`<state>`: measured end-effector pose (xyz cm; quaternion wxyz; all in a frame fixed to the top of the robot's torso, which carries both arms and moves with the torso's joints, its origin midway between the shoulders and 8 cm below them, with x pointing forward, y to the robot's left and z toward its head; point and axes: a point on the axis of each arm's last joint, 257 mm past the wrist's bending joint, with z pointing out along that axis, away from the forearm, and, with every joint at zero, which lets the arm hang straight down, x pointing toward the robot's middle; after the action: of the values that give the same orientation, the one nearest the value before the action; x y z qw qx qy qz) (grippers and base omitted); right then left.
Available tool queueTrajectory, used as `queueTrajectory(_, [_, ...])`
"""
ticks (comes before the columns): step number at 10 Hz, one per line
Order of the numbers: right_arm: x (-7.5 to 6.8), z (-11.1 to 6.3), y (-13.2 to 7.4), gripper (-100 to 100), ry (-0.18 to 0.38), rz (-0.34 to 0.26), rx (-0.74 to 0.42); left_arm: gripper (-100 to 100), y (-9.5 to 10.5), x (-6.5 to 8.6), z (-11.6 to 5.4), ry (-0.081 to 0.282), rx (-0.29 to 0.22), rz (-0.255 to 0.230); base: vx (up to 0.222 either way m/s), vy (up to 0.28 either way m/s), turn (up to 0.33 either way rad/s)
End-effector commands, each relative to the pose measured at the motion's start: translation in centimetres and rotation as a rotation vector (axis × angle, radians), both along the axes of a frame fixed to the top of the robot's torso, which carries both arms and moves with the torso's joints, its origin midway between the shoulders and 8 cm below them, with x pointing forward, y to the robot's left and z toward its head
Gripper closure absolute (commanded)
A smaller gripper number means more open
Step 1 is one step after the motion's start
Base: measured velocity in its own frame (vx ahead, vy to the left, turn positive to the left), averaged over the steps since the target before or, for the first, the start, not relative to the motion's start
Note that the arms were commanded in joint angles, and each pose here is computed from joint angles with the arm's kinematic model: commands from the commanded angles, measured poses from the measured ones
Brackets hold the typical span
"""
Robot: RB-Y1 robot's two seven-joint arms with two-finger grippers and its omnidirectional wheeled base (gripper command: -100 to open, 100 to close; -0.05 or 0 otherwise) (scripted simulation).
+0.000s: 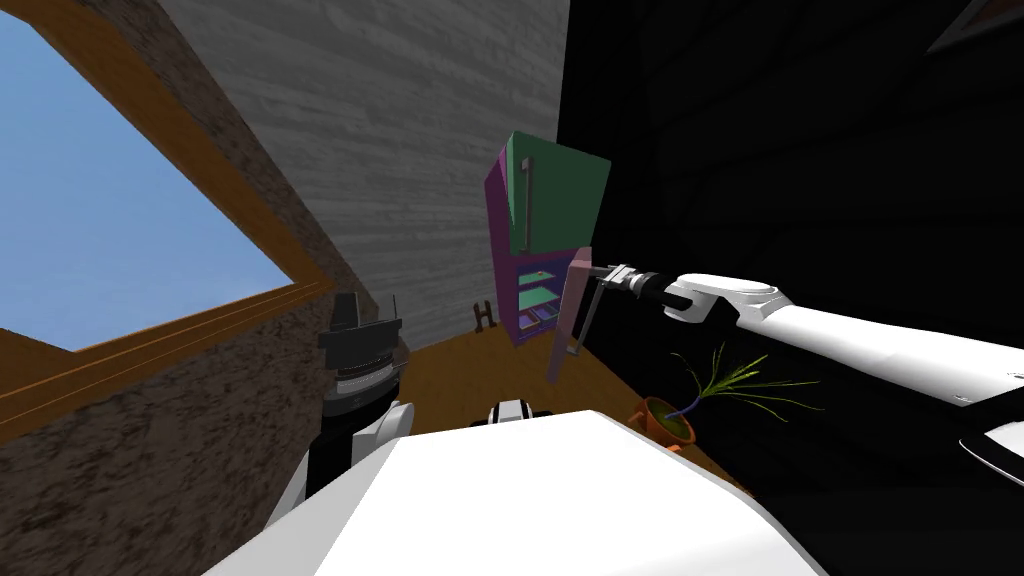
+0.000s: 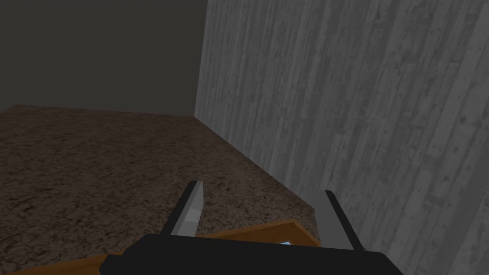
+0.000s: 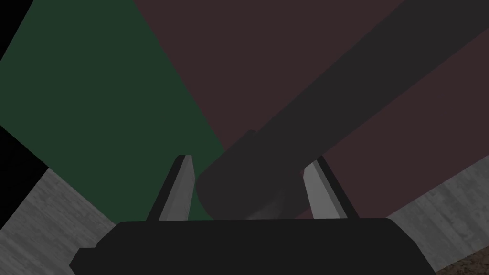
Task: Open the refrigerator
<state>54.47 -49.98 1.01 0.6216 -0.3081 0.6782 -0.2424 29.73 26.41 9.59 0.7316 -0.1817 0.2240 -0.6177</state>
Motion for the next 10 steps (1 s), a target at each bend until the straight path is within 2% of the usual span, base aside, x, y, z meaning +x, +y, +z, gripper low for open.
queueTrajectory(1, [0.1,0.4,-1.1,100,-0.006,-0.01,-0.002,0,0.0,0.0,0.0,0.0,0.0,0.0,-0.201,-0.284,0.181])
queueTrajectory(6, [-0.2,-0.2,-3.7,100,0.005,-0.019,0.0,0,0.0,0.0,0.0,0.0,0.0,0.0,-0.266,-0.275,0.298])
queueTrajectory(10, [0.1,0.8,-3.6,100,-0.01,-0.017,-0.007,0,0.0,0.0,0.0,0.0,0.0,0.0,-0.119,-0.173,0.129])
